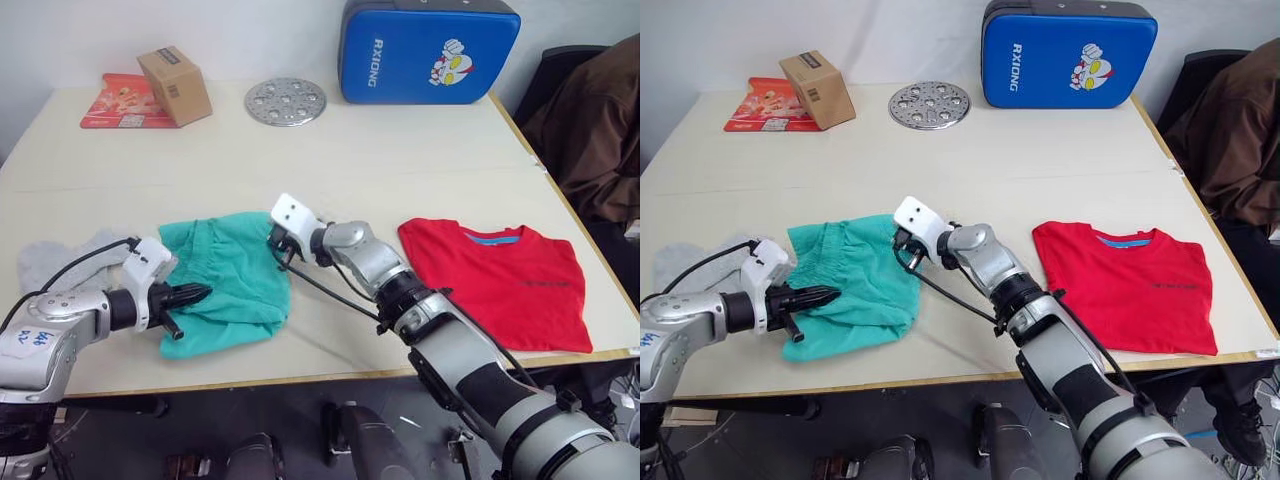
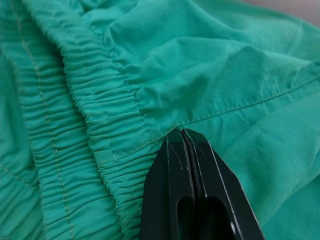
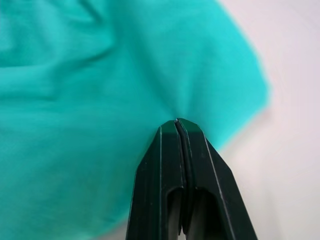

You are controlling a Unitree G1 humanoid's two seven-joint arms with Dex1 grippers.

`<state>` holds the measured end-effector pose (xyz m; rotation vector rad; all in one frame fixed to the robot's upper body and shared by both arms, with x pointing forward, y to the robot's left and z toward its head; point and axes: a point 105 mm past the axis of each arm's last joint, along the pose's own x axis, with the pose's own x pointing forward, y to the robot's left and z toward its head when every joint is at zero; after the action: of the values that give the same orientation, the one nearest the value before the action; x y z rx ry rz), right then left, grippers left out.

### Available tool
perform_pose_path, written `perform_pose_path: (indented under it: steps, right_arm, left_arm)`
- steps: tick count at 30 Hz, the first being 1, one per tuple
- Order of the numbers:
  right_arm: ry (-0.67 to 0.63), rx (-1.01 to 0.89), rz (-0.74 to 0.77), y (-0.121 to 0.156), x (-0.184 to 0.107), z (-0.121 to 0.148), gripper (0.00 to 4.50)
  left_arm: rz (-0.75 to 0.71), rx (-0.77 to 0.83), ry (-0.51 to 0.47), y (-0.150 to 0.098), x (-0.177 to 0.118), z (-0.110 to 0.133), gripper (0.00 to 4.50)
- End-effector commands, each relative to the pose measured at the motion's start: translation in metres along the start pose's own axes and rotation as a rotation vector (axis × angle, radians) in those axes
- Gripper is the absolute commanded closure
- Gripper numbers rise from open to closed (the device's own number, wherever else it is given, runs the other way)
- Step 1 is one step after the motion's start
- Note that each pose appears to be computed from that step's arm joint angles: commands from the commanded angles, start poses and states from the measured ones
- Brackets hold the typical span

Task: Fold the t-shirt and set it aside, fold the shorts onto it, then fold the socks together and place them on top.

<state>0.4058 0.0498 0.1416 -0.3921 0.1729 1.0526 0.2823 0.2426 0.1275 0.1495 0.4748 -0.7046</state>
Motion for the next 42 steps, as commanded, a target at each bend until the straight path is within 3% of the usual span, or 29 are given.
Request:
perform_pose_path:
  steps: [1, 4, 6, 10, 16, 23, 28, 32, 39, 42]
  right_arm:
    - [-0.088, 0.098, 0.088, 0.002, -0.007, 0.023, 4.50]
    - [-0.099, 0.244, 0.181, 0.003, -0.025, 0.026, 3.96]
    - [-0.081, 0.312, 0.269, 0.010, -0.040, 0.022, 3.31]
    - [-0.013, 0.405, 0.321, 0.016, -0.055, 0.004, 1.91]
    - [0.062, 0.604, 0.327, 0.027, -0.047, -0.012, 0.00]
    - [0.108, 0.711, 0.439, 0.078, -0.013, -0.012, 0.00]
    - [0.112, 0.727, 0.404, 0.091, 0.012, -0.006, 0.00]
    - [0.082, 0.747, 0.392, 0.088, 0.017, 0.004, 0.86]
    - [0.033, 0.718, 0.418, 0.081, 0.009, 0.019, 3.27]
    - [-0.023, 0.745, 0.449, 0.075, -0.002, 0.037, 4.31]
  left_arm:
    - [-0.006, -0.022, -0.084, 0.001, -0.015, 0.013, 4.48]
    - [-0.082, -0.020, -0.166, -0.008, -0.023, 0.033, 3.93]
    - [-0.136, -0.001, -0.206, -0.015, -0.029, 0.045, 3.32]
    - [-0.072, 0.087, -0.173, -0.008, -0.025, 0.049, 2.04]
    - [-0.186, 0.179, -0.193, -0.031, -0.021, 0.065, 0.11]
    - [-0.188, 0.243, -0.196, -0.029, -0.025, 0.073, 0.02]
    - [-0.179, 0.245, -0.187, -0.027, -0.031, 0.071, 0.02]
    - [-0.165, 0.239, -0.192, -0.026, -0.035, 0.070, 0.00]
    - [-0.174, 0.216, -0.208, -0.026, -0.039, 0.070, 0.00]
    - [-0.241, 0.183, -0.255, -0.033, -0.035, 0.079, 0.00]
